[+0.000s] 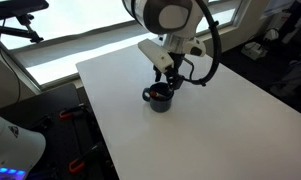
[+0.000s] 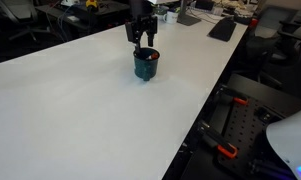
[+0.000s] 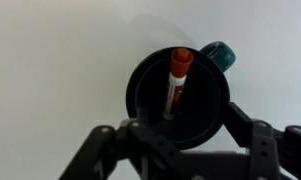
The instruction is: Remove the marker from the green mug.
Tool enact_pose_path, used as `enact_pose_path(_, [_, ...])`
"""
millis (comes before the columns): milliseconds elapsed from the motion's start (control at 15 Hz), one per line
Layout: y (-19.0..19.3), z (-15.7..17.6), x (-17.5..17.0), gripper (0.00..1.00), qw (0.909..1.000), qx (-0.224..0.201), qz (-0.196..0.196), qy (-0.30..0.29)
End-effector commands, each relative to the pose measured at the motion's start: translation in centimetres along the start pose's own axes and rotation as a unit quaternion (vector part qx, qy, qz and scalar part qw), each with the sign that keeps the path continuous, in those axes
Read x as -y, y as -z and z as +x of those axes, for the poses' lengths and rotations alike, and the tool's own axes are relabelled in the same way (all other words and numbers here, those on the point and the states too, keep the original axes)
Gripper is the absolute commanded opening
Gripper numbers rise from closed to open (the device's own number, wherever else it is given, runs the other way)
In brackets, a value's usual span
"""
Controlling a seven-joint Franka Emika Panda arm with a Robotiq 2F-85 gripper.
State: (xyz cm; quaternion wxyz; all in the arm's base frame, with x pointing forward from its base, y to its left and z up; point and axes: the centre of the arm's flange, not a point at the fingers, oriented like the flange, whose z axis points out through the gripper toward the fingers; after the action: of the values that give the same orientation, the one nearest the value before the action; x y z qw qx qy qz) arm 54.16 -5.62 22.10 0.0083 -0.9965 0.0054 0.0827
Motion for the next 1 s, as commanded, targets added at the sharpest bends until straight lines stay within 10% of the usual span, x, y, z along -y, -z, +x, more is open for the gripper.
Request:
enact_pose_path(0, [-0.4, 0.6, -0.4, 0.8, 0.9994, 0.029, 0.005, -0.021])
enact_pose_path(667, [-3.0, 0.1, -2.0, 0.62, 0.9937, 0.098, 0.022, -0.052])
enact_pose_path(933, [-3.6, 0.0, -2.2, 0.75, 0.9914, 0.114, 0.023, -0.06])
